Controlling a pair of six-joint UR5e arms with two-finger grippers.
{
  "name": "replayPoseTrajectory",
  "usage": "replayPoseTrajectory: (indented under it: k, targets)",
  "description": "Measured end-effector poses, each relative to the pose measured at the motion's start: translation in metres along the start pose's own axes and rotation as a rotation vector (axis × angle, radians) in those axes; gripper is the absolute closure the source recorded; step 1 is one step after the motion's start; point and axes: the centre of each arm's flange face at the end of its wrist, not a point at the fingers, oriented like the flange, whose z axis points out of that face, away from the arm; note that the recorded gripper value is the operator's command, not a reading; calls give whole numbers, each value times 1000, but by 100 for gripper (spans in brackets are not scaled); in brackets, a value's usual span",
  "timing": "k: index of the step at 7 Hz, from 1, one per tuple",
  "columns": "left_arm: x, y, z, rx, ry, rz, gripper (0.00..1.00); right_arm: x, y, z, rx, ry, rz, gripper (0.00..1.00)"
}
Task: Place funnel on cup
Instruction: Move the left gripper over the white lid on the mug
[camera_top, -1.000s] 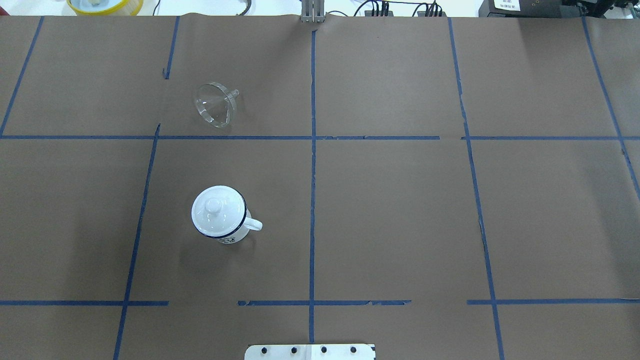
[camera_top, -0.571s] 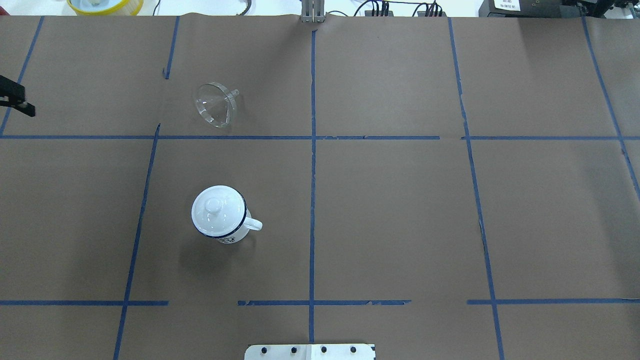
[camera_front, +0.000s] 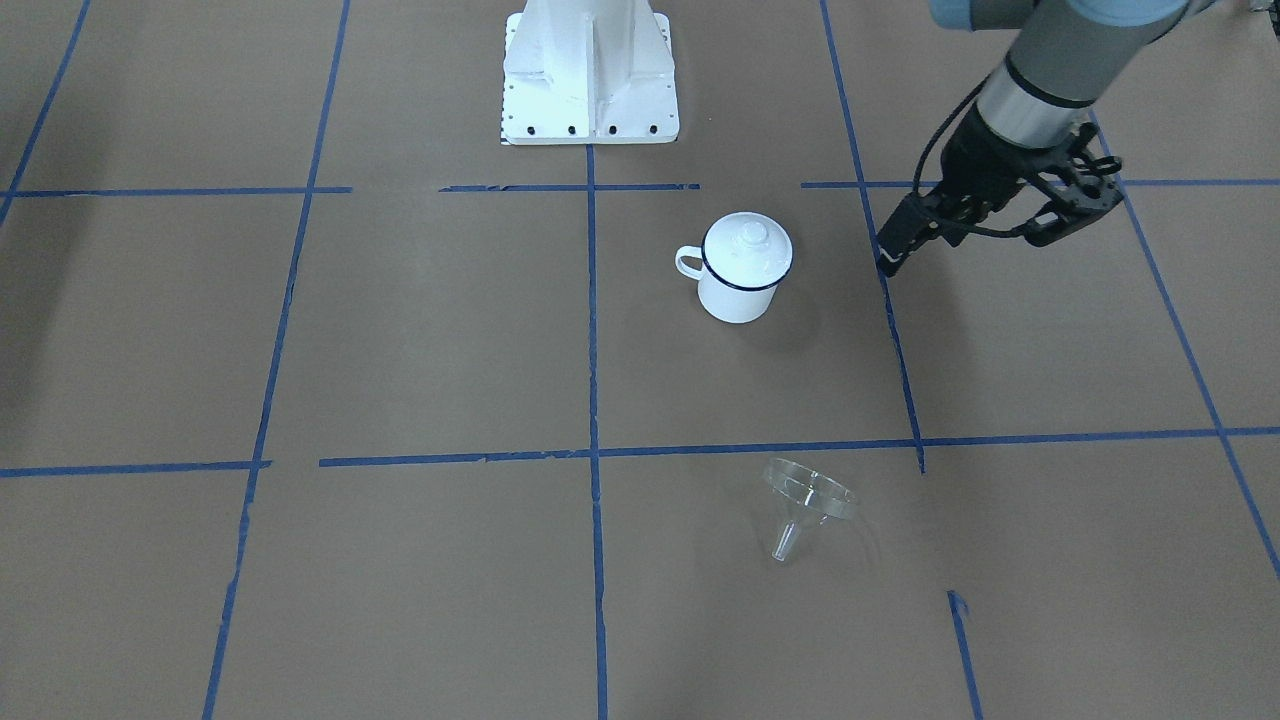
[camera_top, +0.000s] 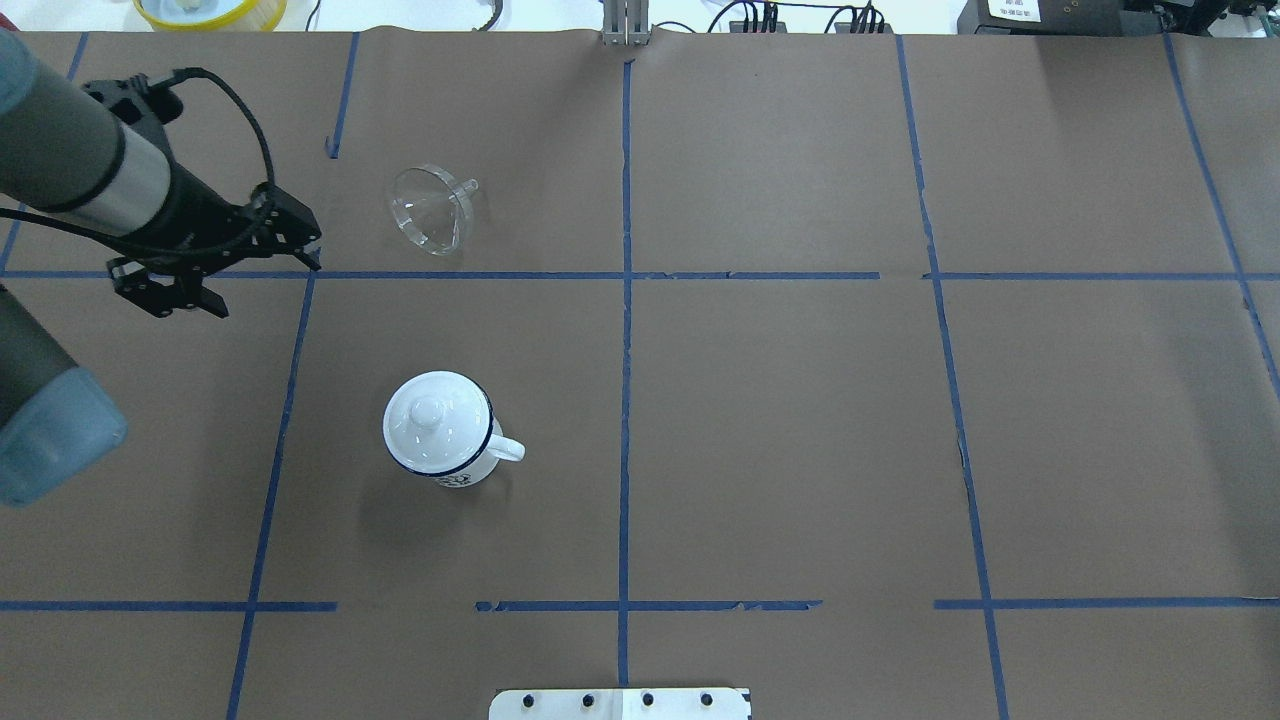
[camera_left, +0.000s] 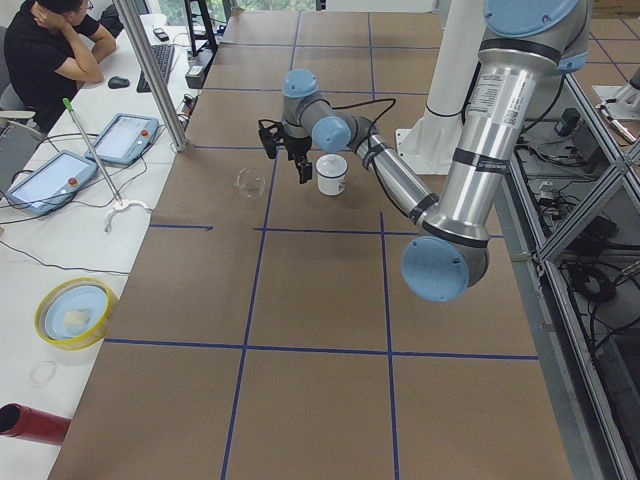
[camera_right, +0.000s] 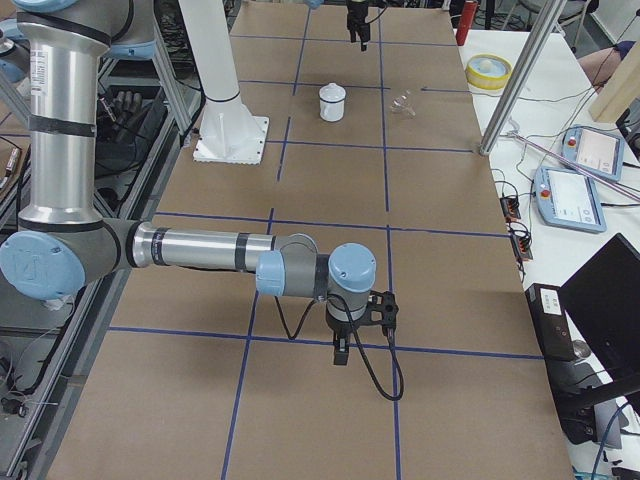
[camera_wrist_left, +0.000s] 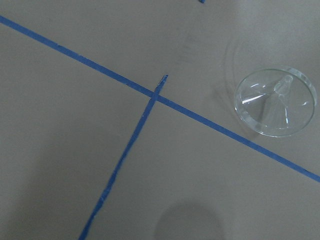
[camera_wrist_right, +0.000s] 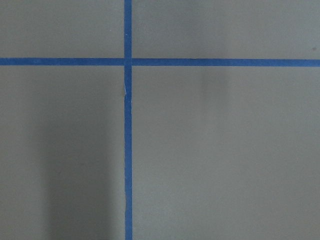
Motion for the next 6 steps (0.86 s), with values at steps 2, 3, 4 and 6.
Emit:
replayPoseTrajectory:
  k: [2, 3, 4, 6]
  targets:
    - [37, 56, 28, 35, -56, -23, 3, 0, 0, 0, 0, 0, 0, 0]
    - [46, 75, 38, 41, -65, -26, 7, 0, 0, 0, 0, 0, 0, 0]
    - [53, 87, 45, 36, -70, -21, 10, 0, 0, 0, 0, 0, 0, 0]
    - [63, 99, 54, 15, -62, -15, 17, 0, 0, 0, 0, 0, 0, 0]
